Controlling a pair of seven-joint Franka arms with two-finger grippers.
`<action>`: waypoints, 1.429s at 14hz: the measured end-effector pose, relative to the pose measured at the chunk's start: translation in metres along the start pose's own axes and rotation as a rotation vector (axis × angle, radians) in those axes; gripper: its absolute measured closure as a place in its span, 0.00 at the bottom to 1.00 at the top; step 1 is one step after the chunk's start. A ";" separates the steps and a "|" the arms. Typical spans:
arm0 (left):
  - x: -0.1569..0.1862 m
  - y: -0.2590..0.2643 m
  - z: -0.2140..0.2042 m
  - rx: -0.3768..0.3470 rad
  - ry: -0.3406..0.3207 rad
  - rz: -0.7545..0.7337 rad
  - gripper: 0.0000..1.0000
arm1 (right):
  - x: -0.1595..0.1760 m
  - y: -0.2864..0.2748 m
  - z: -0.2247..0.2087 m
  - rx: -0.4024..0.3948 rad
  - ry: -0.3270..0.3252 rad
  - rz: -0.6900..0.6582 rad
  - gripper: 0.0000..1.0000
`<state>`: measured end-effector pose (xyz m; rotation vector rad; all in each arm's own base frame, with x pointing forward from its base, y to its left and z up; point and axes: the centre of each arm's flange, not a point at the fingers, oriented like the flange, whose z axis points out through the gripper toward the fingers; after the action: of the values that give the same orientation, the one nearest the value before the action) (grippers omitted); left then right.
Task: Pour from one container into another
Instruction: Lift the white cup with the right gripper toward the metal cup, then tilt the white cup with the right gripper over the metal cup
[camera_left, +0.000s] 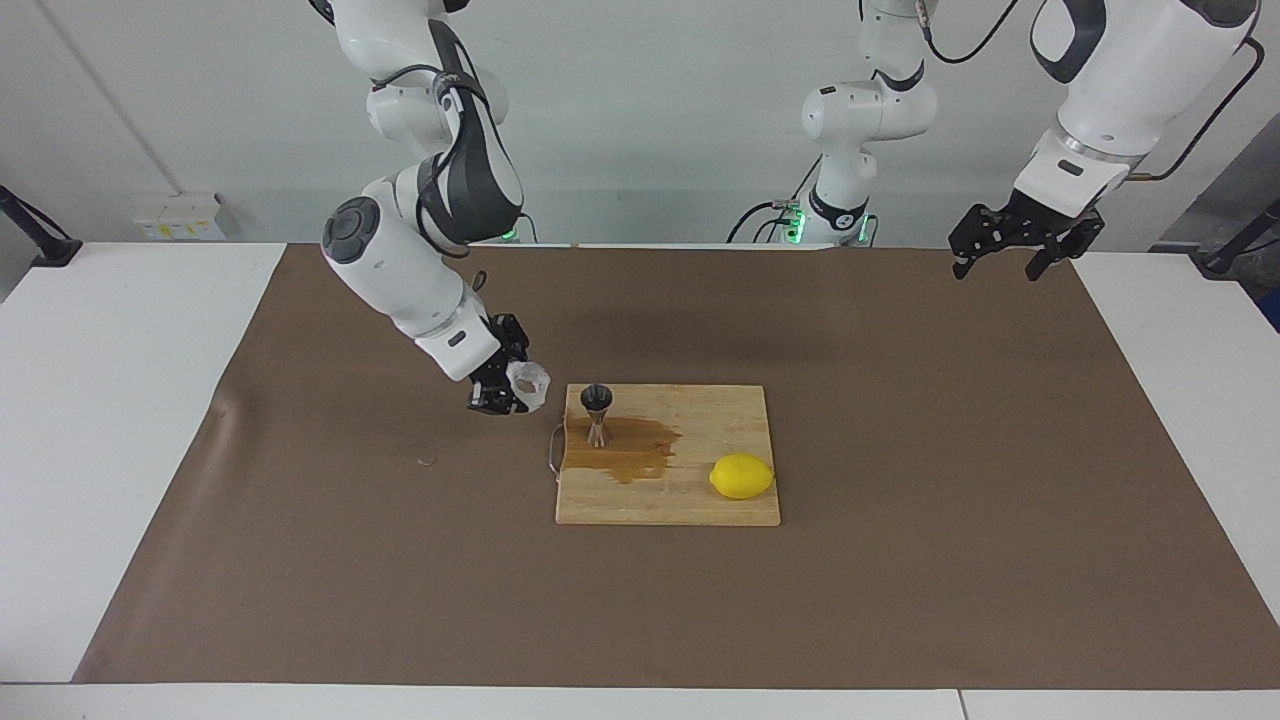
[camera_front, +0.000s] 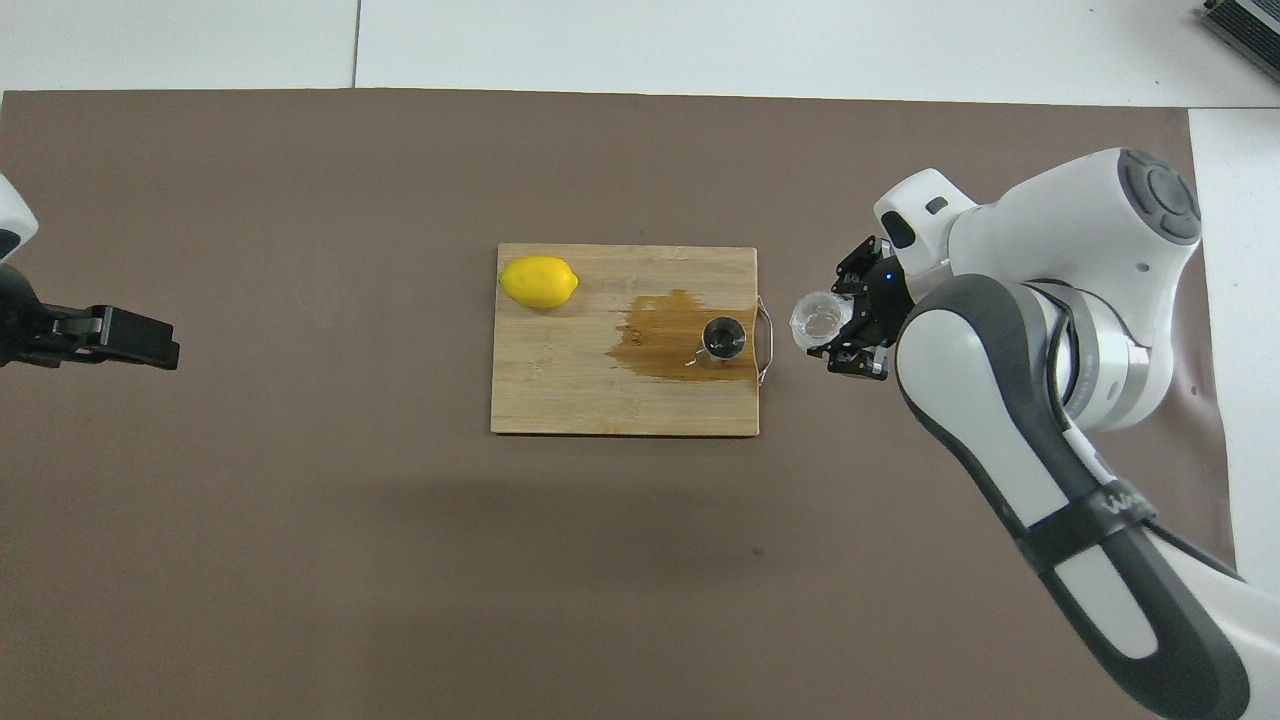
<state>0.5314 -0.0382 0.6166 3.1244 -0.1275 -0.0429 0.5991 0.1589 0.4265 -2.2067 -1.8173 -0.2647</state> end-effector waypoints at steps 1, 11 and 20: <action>0.000 0.000 0.000 0.000 0.000 0.000 0.00 | 0.007 -0.002 0.002 -0.010 -0.011 -0.004 0.49; 0.000 0.000 0.000 0.000 0.000 0.000 0.00 | 0.049 -0.018 0.011 -0.112 -0.147 -0.104 0.49; 0.000 0.000 0.000 0.000 0.000 0.000 0.00 | 0.063 -0.023 0.022 -0.165 -0.256 -0.196 0.49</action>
<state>0.5314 -0.0382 0.6166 3.1244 -0.1275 -0.0430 0.5881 0.2283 0.4269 -2.2597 -2.2287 -0.1825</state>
